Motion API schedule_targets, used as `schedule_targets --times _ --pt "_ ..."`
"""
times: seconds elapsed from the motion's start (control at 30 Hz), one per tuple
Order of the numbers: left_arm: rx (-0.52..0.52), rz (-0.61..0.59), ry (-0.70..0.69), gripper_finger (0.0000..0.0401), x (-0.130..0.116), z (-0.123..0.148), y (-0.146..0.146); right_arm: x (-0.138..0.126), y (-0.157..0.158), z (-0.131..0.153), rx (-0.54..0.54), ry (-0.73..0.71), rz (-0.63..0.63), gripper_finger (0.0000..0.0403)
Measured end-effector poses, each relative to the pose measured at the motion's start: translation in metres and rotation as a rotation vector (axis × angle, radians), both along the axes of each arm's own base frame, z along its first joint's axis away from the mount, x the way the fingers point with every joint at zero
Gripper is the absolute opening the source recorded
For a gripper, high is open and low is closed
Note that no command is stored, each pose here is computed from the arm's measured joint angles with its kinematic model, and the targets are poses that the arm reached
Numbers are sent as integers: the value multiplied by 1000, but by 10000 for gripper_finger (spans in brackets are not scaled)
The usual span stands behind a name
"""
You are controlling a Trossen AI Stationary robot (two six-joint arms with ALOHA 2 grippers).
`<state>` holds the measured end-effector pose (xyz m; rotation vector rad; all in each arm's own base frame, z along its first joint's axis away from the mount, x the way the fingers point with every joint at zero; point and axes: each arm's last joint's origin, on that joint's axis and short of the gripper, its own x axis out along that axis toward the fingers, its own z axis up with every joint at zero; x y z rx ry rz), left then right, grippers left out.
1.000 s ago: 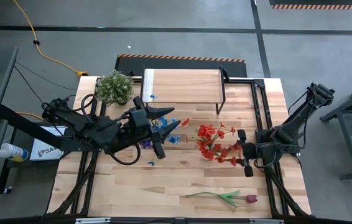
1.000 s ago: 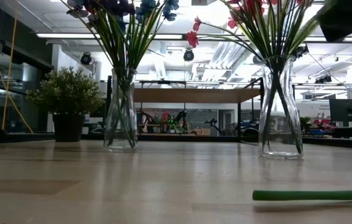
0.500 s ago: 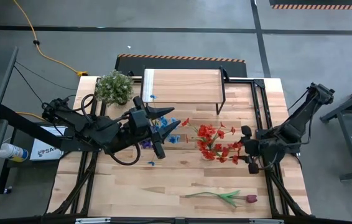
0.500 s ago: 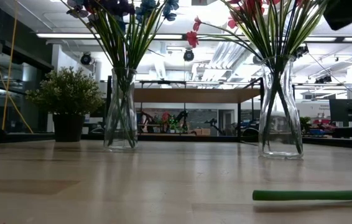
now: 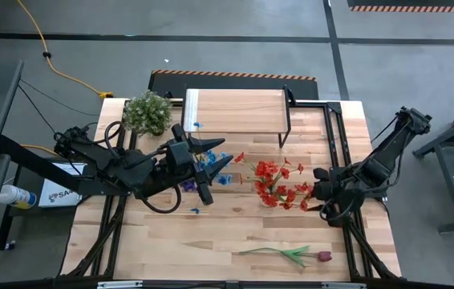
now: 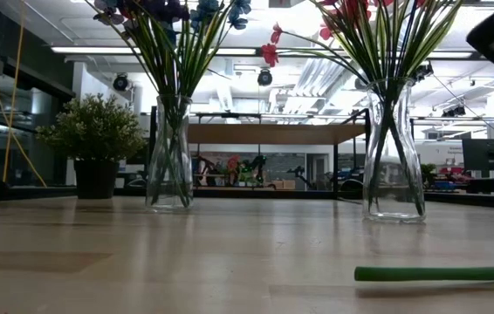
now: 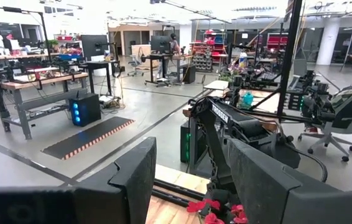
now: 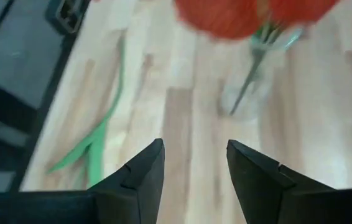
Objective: Pick and place flowers into a vace then onto a shelf
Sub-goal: Put the dark red flower into the right transparent vase
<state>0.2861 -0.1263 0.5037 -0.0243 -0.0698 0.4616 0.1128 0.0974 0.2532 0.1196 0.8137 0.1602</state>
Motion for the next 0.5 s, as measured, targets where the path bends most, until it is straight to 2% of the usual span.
schedule_targets --times 0.13,0.3,0.5 --pt "1 -39 -4 232 0 0 -1 -2 2 -1 89 66 23 165" --pt "-43 -235 -45 232 2 2 -6 -5 3 -3 178 169 5 165" --pt "-130 -446 -74 232 -4 2 -25 -9 2 -6 218 272 -1 165"
